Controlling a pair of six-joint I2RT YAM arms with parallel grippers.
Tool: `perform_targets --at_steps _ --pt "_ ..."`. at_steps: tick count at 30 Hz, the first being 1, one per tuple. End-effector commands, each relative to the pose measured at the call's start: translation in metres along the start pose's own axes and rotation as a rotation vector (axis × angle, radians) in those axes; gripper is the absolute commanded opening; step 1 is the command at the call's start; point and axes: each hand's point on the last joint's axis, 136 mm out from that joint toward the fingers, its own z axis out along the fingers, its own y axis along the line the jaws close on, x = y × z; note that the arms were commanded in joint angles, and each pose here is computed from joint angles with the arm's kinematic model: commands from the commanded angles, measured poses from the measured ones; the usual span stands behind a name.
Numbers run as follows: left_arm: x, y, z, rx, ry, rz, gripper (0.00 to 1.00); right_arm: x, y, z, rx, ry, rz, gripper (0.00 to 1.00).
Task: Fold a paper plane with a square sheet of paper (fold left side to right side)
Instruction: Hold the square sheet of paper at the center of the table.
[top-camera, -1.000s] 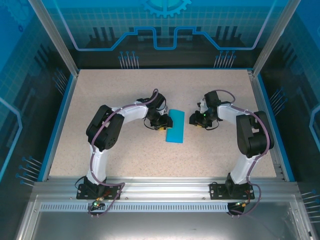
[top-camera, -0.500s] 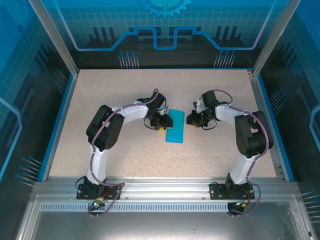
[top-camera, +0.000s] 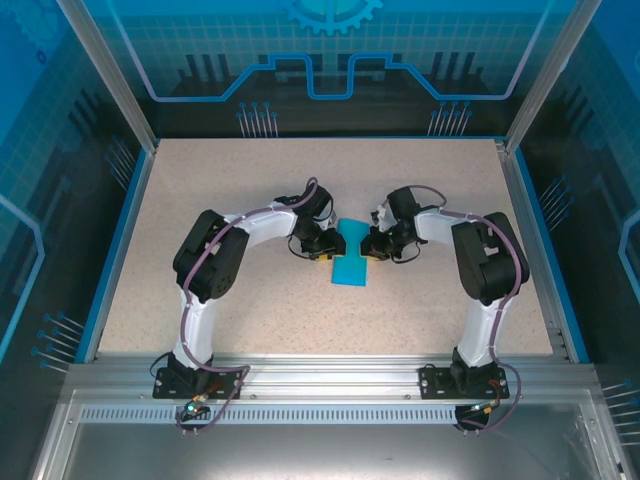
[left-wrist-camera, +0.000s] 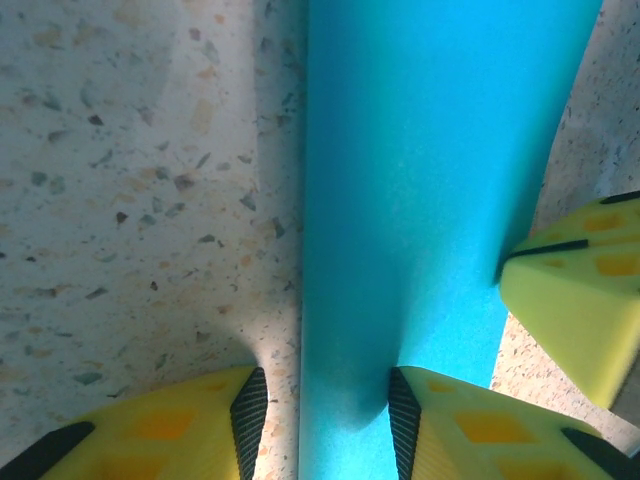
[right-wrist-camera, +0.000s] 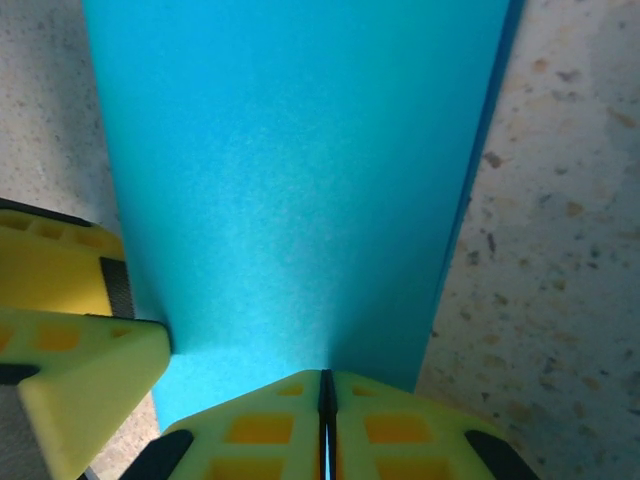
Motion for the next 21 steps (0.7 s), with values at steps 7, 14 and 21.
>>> perform_targets --at_steps 7,14,21 --pt "0.009 0.011 0.007 -0.063 0.032 0.012 0.43 0.016 -0.027 0.016 0.117 0.08 0.037 0.09" --pt "-0.002 -0.001 -0.028 -0.066 -0.035 0.047 0.46 0.021 -0.033 0.016 0.14 0.091 0.038 0.08" --pt "-0.003 -0.012 -0.063 -0.056 -0.112 0.071 0.52 0.023 -0.037 0.016 0.151 0.096 0.037 0.08"
